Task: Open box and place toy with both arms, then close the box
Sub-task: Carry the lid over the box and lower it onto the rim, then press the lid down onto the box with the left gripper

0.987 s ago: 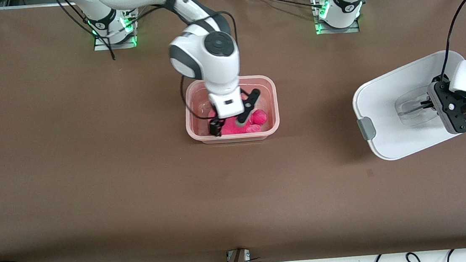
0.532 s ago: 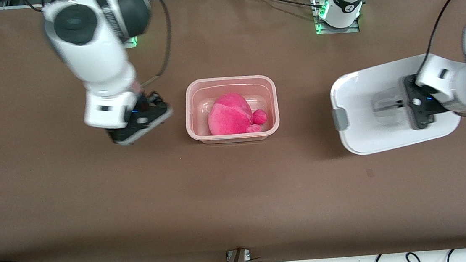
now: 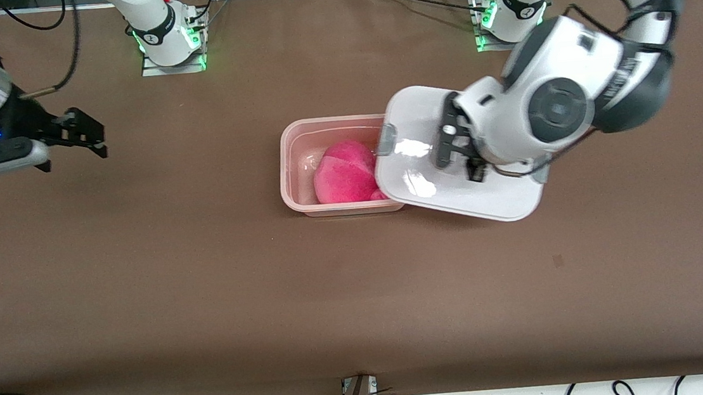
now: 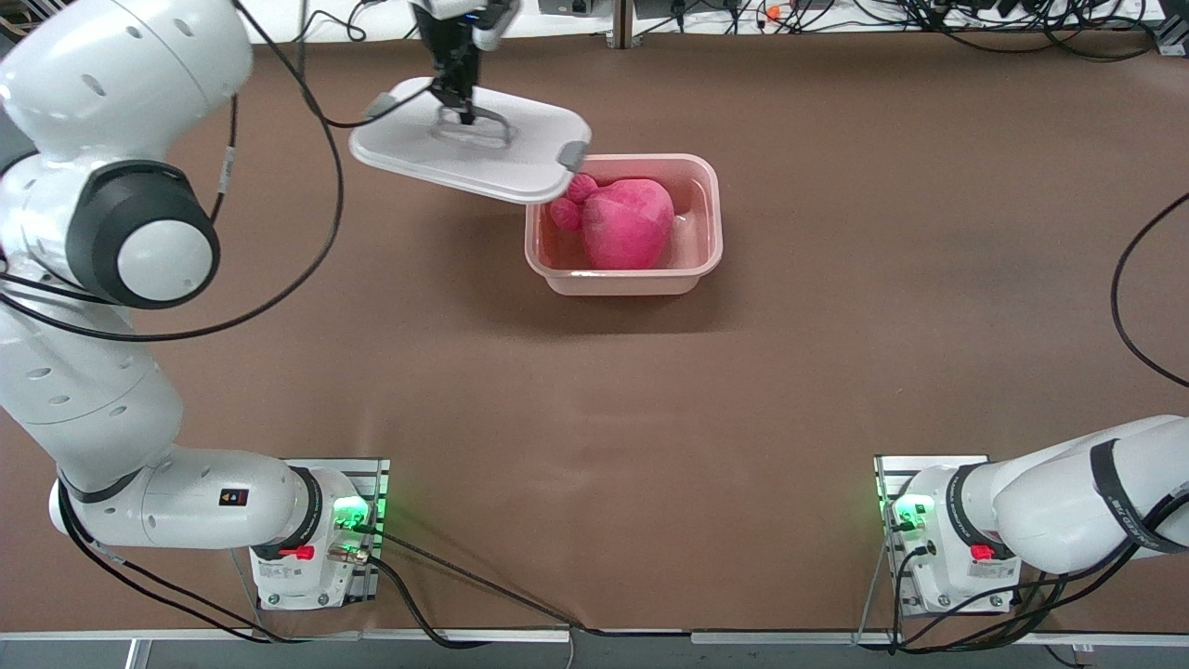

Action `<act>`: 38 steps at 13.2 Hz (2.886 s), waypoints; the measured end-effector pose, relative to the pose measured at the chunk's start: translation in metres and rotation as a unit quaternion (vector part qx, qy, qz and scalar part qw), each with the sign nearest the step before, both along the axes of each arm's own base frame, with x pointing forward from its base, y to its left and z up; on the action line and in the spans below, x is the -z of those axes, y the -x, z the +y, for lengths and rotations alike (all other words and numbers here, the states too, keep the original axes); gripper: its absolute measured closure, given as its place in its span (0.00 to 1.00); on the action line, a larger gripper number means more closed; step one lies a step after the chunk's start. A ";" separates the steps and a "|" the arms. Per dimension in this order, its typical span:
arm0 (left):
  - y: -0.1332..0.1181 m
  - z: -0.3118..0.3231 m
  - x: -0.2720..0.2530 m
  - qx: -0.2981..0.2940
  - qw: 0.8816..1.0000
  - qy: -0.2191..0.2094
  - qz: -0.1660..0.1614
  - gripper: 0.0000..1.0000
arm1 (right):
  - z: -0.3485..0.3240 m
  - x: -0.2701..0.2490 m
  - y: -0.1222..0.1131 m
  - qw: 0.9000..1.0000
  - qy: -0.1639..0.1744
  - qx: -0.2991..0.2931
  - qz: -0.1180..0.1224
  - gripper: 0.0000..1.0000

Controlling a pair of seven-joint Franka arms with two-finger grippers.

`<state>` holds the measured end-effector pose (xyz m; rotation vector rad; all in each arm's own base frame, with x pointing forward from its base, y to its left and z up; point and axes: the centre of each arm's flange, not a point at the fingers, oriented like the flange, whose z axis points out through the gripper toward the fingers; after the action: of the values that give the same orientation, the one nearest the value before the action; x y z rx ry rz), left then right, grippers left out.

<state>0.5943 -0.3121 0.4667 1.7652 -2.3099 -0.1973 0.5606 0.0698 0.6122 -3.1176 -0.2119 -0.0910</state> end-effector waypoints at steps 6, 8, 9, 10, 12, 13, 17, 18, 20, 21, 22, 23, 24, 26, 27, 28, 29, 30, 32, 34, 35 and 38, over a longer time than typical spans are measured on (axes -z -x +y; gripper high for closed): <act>0.080 -0.154 0.026 -0.075 0.994 0.008 -0.082 0.93 | -0.035 0.004 0.002 1.000 -0.001 0.029 0.006 0.00; 0.091 -0.166 0.054 -0.091 0.992 0.013 -0.091 0.93 | -0.034 0.004 0.002 1.000 0.000 0.028 0.006 0.00; 0.092 -0.165 0.066 -0.098 0.991 0.014 -0.091 0.93 | -0.035 0.004 0.002 1.000 0.000 0.029 0.006 0.00; 0.093 -0.163 0.076 -0.107 0.990 0.012 -0.090 0.93 | -0.037 0.005 0.001 0.999 0.000 0.031 0.006 0.00; 0.098 -0.166 0.086 -0.120 0.989 0.011 -0.089 0.93 | -0.042 0.009 -0.001 0.999 0.003 0.035 0.010 0.00; 0.100 -0.168 0.089 -0.125 0.988 0.014 -0.091 0.93 | -0.044 0.011 -0.003 0.999 0.005 0.037 0.011 0.00; 0.106 -0.170 0.110 -0.132 0.985 0.036 -0.103 0.93 | -0.043 0.016 -0.007 0.999 0.013 0.034 0.012 0.00; 0.108 -0.170 0.117 -0.135 0.985 0.037 -0.102 0.93 | -0.040 0.014 -0.007 0.999 0.013 0.032 0.011 0.00; 0.111 -0.169 0.123 -0.148 0.983 0.034 -0.100 0.93 | -0.036 0.012 -0.007 0.999 0.013 0.029 0.009 0.00; 0.112 -0.170 0.123 -0.153 0.983 0.033 -0.100 0.93 | -0.035 0.012 -0.007 1.000 0.013 0.027 0.009 0.00; 0.112 -0.170 0.124 -0.155 0.982 0.032 -0.099 0.93 | -0.034 0.012 -0.007 1.000 0.013 0.026 0.010 0.00; 0.112 -0.170 0.124 -0.157 0.982 0.032 -0.098 0.93 | -0.034 0.012 -0.007 0.999 0.013 0.027 0.011 0.00; 0.112 -0.169 0.124 -0.161 0.982 0.031 -0.098 0.93 | -0.036 0.013 -0.007 0.999 0.013 0.028 0.012 0.00; 0.111 -0.169 0.125 -0.171 0.980 0.030 -0.097 0.93 | -0.040 0.013 -0.007 0.999 0.013 0.032 0.014 0.00; 0.111 -0.168 0.124 -0.177 0.979 0.031 -0.098 0.93 | -0.042 0.014 -0.007 0.999 0.013 0.033 0.015 0.00; 0.110 -0.168 0.124 -0.183 0.978 0.031 -0.098 0.93 | -0.043 0.015 -0.007 0.999 0.014 0.034 0.016 0.00; 0.109 -0.167 0.124 -0.189 0.976 0.032 -0.099 0.93 | -0.042 0.015 -0.007 0.999 0.014 0.034 0.016 0.00; 0.108 -0.167 0.124 -0.196 0.975 0.032 -0.099 0.93 | -0.041 0.015 -0.007 0.999 0.014 0.033 0.016 0.00; 0.108 -0.167 0.124 -0.204 0.974 0.032 -0.098 0.93 | -0.039 0.015 -0.007 0.999 0.014 0.031 0.016 0.00; 0.108 -0.167 0.125 -0.205 0.973 0.032 -0.098 0.93 | -0.039 0.015 -0.007 0.999 0.014 0.031 0.016 0.00; 0.108 -0.167 0.126 -0.206 0.973 0.033 -0.099 0.93 | -0.037 0.015 -0.007 0.999 0.014 0.029 0.016 0.00; 0.107 -0.166 0.127 -0.206 0.973 0.035 -0.101 0.93 | -0.036 0.016 -0.006 0.999 0.014 0.029 0.021 0.00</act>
<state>0.4869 -0.4785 0.3399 2.2645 -1.9780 0.1411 0.5668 0.0334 0.5962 -3.1505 -0.1245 -0.0224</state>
